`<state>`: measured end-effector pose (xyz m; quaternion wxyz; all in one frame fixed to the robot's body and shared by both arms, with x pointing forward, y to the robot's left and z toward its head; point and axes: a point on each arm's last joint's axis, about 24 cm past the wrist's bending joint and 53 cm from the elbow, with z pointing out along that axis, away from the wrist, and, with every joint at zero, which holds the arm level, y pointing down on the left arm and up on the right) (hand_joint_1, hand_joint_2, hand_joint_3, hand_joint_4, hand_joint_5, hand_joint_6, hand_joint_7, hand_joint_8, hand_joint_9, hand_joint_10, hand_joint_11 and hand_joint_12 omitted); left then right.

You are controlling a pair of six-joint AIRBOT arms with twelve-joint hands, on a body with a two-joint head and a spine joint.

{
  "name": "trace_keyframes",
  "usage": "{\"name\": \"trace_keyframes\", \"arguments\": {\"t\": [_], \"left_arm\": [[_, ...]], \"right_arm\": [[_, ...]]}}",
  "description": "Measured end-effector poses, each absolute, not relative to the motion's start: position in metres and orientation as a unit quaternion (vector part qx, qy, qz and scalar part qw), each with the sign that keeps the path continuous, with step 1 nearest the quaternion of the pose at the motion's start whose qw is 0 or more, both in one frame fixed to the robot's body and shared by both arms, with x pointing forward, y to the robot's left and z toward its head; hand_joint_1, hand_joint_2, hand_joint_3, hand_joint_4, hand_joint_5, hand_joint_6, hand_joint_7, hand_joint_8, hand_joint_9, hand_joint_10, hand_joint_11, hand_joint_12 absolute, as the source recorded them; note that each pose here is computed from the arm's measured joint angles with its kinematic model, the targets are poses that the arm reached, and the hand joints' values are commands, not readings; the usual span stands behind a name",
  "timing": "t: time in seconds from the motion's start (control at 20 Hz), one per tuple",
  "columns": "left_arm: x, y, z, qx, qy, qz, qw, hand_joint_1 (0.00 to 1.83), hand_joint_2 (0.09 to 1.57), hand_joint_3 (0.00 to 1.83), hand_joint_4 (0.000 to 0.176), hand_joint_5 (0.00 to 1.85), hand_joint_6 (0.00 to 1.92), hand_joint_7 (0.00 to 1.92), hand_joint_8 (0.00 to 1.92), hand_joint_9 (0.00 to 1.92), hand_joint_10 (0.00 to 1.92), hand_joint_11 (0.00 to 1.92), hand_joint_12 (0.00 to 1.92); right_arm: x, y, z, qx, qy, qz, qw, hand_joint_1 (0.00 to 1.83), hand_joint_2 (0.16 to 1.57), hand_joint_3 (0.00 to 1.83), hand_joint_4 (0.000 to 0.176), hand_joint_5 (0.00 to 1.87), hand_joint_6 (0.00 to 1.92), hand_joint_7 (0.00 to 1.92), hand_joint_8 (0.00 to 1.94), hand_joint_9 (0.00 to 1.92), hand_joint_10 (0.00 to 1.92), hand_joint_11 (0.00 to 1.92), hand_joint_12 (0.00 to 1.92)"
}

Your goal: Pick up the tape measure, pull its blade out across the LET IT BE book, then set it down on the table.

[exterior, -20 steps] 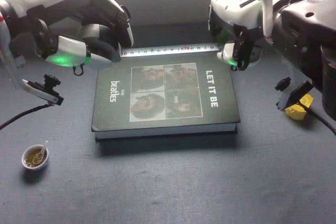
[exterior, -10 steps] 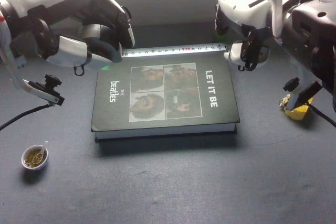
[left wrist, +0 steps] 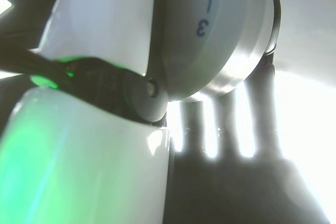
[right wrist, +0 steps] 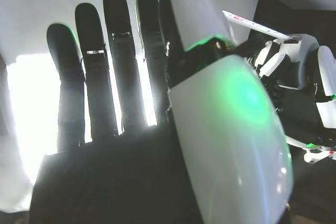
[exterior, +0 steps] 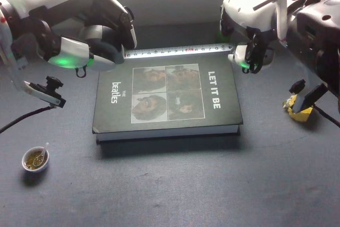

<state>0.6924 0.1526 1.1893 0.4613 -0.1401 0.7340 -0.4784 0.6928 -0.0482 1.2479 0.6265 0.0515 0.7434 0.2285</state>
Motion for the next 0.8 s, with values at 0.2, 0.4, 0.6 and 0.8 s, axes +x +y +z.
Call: {"name": "trace_keyframes", "arguments": {"t": [0.2, 0.4, 0.6, 0.8], "left_arm": [[0.6916, 0.1513, 1.1892, -0.14, 0.734, -0.479, 0.46, 1.5, 1.06, 0.0, 0.0, 1.01, 0.71, 1.1, 0.66, 1.01, 1.01, 0.91, 1.44], [0.6916, 0.1513, 1.1892, -0.14, 0.734, -0.479, 0.46, 1.5, 1.06, 0.0, 0.0, 1.02, 0.69, 1.09, 0.67, 1.01, 1.01, 0.9, 1.46], [0.6916, 0.1513, 1.1892, -0.14, 0.734, -0.479, 0.46, 1.5, 1.06, 0.0, 0.0, 1.03, 0.67, 1.09, 0.69, 1.01, 1.01, 0.9, 1.46], [0.6916, 0.1514, 1.1891, -0.14, 0.734, -0.479, 0.46, 1.5, 1.06, 0.0, 0.0, 1.03, 0.71, 1.09, 0.65, 1.01, 1.01, 0.92, 1.44]], "right_arm": [[0.6927, -0.0475, 1.2488, 0.049, 0.742, 0.229, 0.628, 1.01, 1.18, 0.0, 0.0, 0.81, 0.04, 0.83, 0.04, 0.46, 0.87, 0.28, 1.44], [0.693, -0.0484, 1.2493, 0.05, 0.742, 0.229, 0.628, 1.01, 1.18, 0.0, 0.0, 0.82, 0.04, 0.83, 0.04, 0.46, 0.87, 0.3, 1.45], [0.6893, -0.0482, 1.2519, 0.045, 0.74, 0.23, 0.63, 1.02, 1.18, 0.0, 0.0, 0.84, 0.05, 0.84, 0.05, 0.48, 0.87, 0.32, 1.46], [0.6894, -0.0482, 1.255, 0.044, 0.738, 0.23, 0.633, 1.06, 1.21, 0.03, 0.0, 0.77, 1.05, 0.92, 0.11, 0.52, 0.95, 0.38, 1.5]]}}
